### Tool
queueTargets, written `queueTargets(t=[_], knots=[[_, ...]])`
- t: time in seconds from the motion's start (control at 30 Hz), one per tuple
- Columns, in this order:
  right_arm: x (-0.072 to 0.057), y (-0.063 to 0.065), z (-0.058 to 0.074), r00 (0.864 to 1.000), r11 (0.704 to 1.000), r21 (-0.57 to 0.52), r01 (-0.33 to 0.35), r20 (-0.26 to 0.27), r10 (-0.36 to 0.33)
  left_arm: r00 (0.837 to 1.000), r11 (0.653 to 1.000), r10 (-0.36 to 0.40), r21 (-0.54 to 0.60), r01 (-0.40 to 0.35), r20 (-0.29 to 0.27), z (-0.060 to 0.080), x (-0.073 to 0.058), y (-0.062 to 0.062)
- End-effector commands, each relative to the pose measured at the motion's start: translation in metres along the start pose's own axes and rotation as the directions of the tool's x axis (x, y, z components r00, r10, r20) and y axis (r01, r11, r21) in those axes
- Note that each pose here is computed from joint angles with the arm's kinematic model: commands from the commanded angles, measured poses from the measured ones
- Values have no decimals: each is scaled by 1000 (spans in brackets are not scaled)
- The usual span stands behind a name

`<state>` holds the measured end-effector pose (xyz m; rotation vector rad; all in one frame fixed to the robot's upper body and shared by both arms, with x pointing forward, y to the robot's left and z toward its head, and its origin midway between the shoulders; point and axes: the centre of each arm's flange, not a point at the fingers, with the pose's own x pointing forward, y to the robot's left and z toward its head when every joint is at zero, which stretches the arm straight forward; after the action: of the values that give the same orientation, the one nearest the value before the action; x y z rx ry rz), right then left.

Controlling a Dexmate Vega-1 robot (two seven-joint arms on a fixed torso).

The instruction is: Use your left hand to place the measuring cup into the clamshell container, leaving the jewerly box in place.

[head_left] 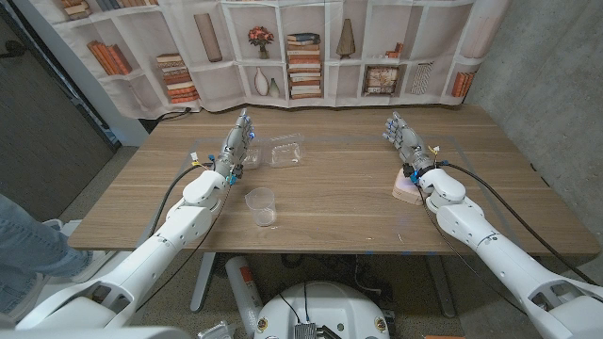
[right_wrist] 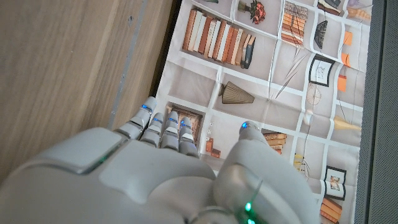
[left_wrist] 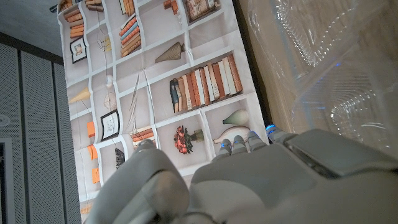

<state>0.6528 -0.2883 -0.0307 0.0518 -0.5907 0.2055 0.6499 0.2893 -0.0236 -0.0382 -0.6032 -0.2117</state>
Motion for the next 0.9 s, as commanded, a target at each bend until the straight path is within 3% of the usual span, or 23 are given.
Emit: queueTargets(t=[0.03, 0.4, 0.9], knots=[[-4, 0, 2, 1000, 1000, 3, 10, 8, -10, 1000, 1000, -2, 3, 2, 12, 6, 0, -3], [-10, -2, -2, 1000, 1000, 13, 23, -3, -23, 1000, 1000, -17, 14, 18, -8, 6, 0, -4], [-14, -5, 4, 1000, 1000, 2, 25, 13, -25, 1000, 1000, -17, 18, 17, 7, 15, -12, -1]])
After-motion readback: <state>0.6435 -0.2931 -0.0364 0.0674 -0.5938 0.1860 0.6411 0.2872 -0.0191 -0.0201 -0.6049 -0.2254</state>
